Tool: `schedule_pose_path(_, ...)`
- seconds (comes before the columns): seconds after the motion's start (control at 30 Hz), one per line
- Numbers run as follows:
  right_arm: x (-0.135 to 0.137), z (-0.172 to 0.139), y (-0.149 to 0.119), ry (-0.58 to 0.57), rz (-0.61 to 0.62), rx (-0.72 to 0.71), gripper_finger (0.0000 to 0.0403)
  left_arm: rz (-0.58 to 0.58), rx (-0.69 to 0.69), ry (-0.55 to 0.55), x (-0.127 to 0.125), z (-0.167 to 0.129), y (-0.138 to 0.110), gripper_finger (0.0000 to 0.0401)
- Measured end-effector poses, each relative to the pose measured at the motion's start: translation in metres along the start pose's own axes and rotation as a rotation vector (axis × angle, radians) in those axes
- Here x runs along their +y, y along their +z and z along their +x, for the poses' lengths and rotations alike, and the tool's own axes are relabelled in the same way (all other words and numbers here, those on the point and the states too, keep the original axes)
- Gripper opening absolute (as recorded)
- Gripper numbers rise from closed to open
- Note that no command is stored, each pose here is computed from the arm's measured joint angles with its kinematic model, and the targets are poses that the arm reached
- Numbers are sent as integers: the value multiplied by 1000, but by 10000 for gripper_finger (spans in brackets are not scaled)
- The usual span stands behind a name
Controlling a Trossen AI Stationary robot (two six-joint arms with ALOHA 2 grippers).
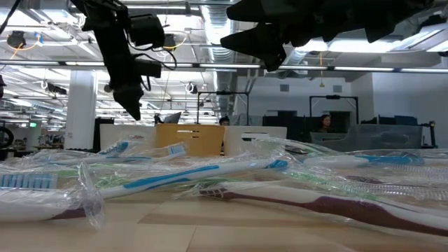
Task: Pick & Place Toothbrushes
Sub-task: Put the white green toothbrush into the yellow bin
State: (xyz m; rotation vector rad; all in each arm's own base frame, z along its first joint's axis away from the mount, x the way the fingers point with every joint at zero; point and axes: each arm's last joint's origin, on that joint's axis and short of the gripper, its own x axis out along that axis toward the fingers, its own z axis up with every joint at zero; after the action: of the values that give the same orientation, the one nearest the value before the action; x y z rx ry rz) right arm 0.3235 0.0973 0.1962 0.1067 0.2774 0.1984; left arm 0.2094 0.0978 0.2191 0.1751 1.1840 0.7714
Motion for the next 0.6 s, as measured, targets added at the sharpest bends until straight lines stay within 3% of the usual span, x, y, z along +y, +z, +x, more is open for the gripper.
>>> schedule_pose_path(0.3,0,0,1,2,-8,-12,238,-191,-144,-23,15,-34,-6,214)
schedule_pose_path(0.43,0,0,1,2,-8,-12,238,-250,-227,-168,17,-53,-10,216)
schedule_pose_path(0.6,1,0,0,2,-9,4,238,-216,-306,-376,10,-71,-14,214)
